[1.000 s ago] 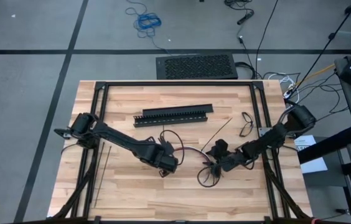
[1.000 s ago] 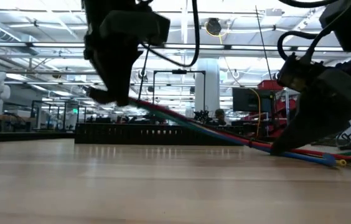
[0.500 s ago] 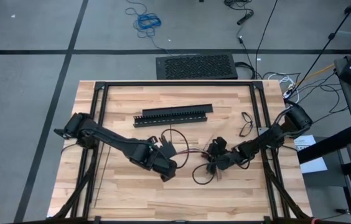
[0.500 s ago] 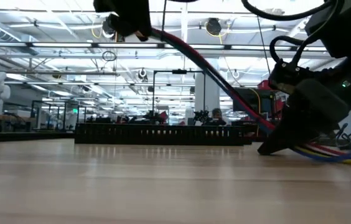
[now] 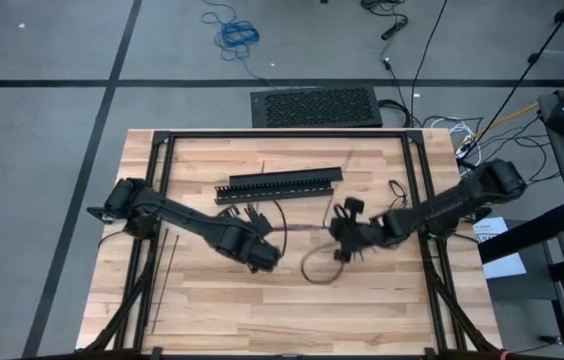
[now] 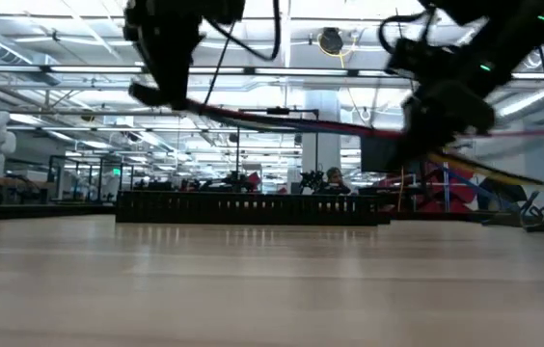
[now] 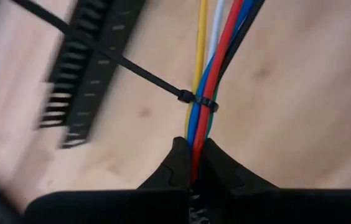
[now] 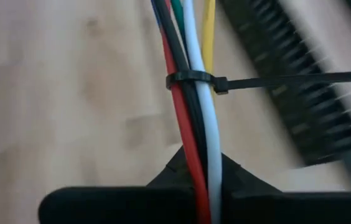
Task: Ziptie cables
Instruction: Put the ziptied cables into the black cable duct
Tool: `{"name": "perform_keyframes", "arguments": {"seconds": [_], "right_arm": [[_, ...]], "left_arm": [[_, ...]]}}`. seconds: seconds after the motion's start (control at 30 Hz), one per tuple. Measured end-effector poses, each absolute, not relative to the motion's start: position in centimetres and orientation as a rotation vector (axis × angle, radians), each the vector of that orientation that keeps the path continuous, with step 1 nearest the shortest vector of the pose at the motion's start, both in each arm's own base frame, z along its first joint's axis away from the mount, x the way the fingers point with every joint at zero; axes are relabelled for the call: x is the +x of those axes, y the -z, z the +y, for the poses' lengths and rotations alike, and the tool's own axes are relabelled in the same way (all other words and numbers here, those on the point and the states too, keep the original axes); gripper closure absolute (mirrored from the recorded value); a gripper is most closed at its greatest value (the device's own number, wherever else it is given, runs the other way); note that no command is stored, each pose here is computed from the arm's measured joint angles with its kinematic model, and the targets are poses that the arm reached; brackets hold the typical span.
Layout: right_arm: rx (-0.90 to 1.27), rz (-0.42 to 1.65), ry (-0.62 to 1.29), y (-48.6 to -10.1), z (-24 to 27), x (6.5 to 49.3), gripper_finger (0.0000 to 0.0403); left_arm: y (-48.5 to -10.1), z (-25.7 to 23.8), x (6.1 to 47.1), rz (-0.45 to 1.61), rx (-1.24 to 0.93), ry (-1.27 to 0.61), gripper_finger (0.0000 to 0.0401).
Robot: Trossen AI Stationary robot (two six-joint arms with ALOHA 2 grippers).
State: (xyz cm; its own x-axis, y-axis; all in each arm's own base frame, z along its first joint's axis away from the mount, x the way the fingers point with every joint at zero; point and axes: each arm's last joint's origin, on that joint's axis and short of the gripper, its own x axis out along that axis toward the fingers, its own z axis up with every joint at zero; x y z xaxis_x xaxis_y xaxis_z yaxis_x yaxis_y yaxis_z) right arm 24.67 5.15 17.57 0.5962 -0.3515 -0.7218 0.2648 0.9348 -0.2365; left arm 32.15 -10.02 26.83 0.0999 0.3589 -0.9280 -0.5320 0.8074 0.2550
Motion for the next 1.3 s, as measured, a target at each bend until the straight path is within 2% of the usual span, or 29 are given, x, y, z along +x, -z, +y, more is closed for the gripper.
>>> {"name": "perform_keyframes", "arguments": {"seconds": [0.23, 0.53, 0.73, 0.93, 1.3], "right_arm": [[-0.241, 0.88, 0.423, -21.9, -0.3, 26.6, 0.0401], [-0.222, 0.911, 0.369, -20.8, -5.9, 28.0, 0.0402], [-0.294, 0.917, 0.246, -18.3, -8.2, 29.9, 0.0403], [-0.36, 0.981, 0.226, -16.9, -10.2, 32.1, 0.0403], [-0.523, 1.14, 0.224, -18.6, -10.4, 33.8, 0.0402]], "left_arm": [[-26.4, -4.5, 30.9, 1.332, -0.132, -0.694, 0.0386], [-25.9, 2.3, 28.1, 1.273, -0.188, -0.599, 0.0386], [-22.9, 4.1, 26.9, 1.367, -0.138, -0.586, 0.0386], [-20.9, 5.1, 25.9, 1.414, -0.113, -0.61, 0.0386], [-20.8, 5.3, 25.6, 1.425, 0.005, -0.68, 0.0387]]}}
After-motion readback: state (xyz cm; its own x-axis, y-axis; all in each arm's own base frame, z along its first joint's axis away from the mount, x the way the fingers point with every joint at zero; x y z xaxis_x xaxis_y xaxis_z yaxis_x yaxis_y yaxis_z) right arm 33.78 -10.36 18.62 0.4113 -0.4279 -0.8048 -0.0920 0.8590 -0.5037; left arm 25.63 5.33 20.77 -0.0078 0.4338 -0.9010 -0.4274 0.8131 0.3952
